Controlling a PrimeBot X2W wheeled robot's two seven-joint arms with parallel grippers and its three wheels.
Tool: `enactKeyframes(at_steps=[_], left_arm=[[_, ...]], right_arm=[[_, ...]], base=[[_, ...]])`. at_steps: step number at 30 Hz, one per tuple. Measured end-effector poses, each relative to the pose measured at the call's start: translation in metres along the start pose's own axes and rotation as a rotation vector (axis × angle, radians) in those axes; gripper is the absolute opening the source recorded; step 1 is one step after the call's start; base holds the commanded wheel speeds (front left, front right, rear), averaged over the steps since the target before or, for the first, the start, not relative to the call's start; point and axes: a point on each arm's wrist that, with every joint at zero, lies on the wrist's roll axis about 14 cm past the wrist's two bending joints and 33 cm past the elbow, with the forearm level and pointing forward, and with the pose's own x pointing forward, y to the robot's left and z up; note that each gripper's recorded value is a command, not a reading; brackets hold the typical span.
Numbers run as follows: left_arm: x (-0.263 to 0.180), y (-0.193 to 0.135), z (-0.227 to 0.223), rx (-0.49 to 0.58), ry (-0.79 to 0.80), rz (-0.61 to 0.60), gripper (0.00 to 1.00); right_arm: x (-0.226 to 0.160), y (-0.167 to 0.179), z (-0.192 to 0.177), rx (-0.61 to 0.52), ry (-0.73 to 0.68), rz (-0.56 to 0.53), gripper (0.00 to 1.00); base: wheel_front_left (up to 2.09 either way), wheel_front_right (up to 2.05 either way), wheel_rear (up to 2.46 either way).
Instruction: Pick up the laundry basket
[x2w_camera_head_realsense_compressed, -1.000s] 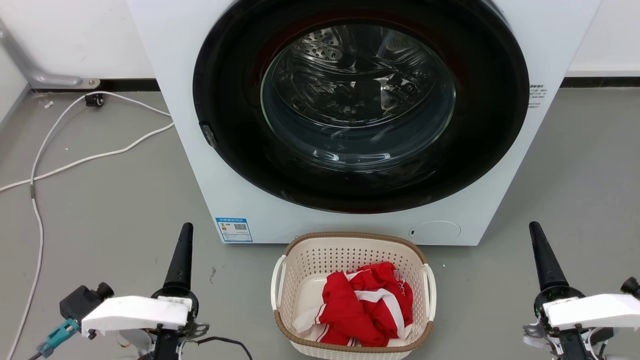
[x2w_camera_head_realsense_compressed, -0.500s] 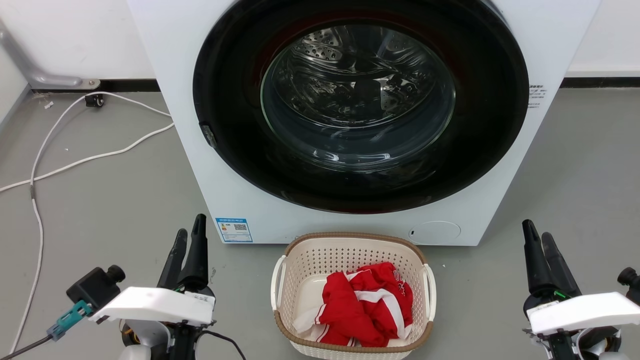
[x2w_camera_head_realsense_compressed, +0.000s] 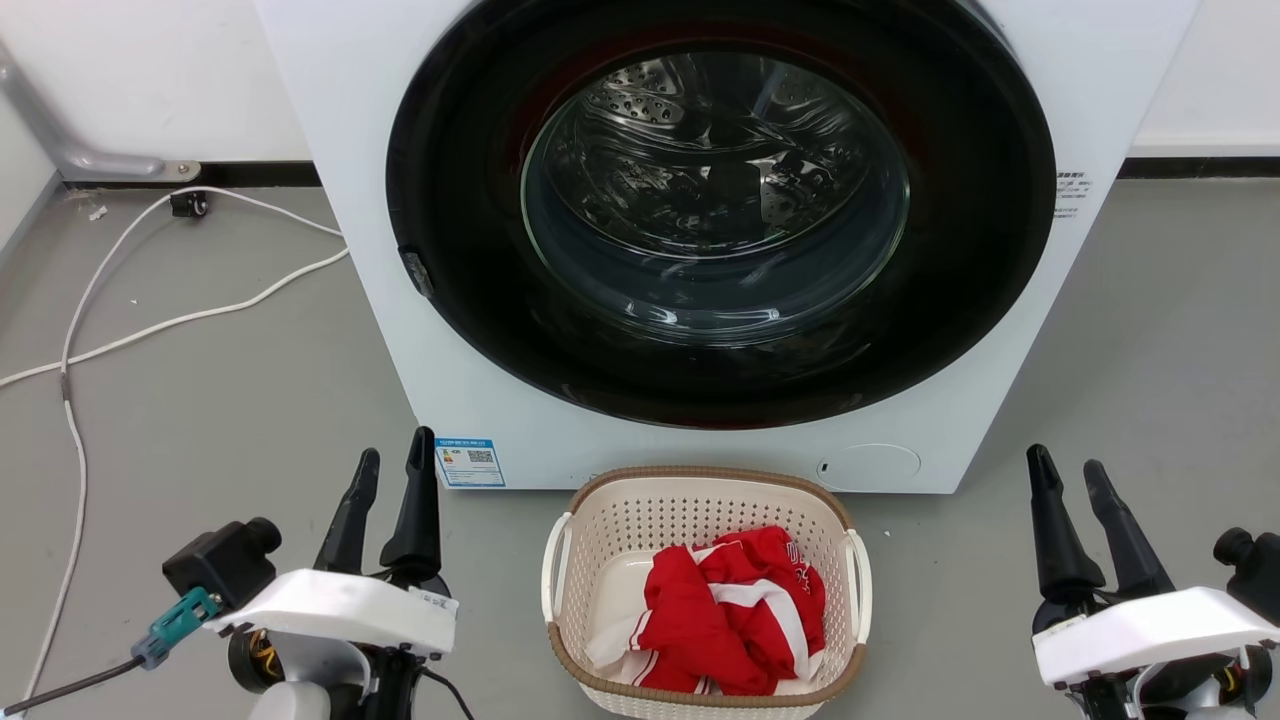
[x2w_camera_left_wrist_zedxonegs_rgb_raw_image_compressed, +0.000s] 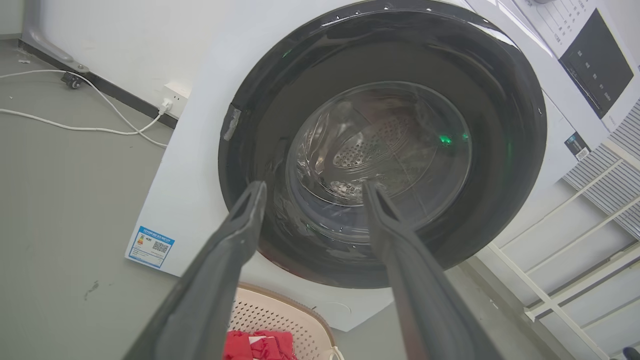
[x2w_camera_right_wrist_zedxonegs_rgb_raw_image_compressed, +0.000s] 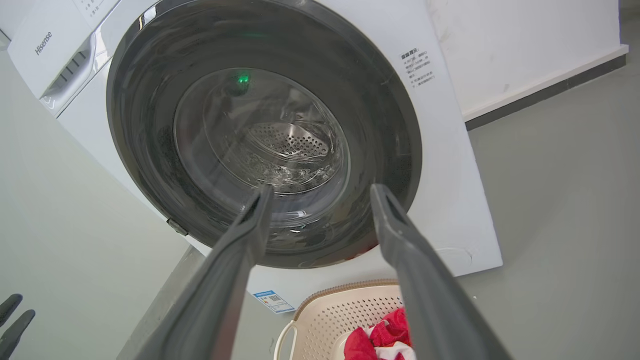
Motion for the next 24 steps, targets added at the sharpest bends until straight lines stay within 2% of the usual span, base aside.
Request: enactKeyframes(at_steps=[24], left_arm=[[0.005,-0.01,-0.011,0.313,0.014,-0.044,1.0]], right_arm=[[-0.007,0.01,-0.002,-0.304,0.022,0.038,1.0]], base=[[0.0,0.0,0.0]])
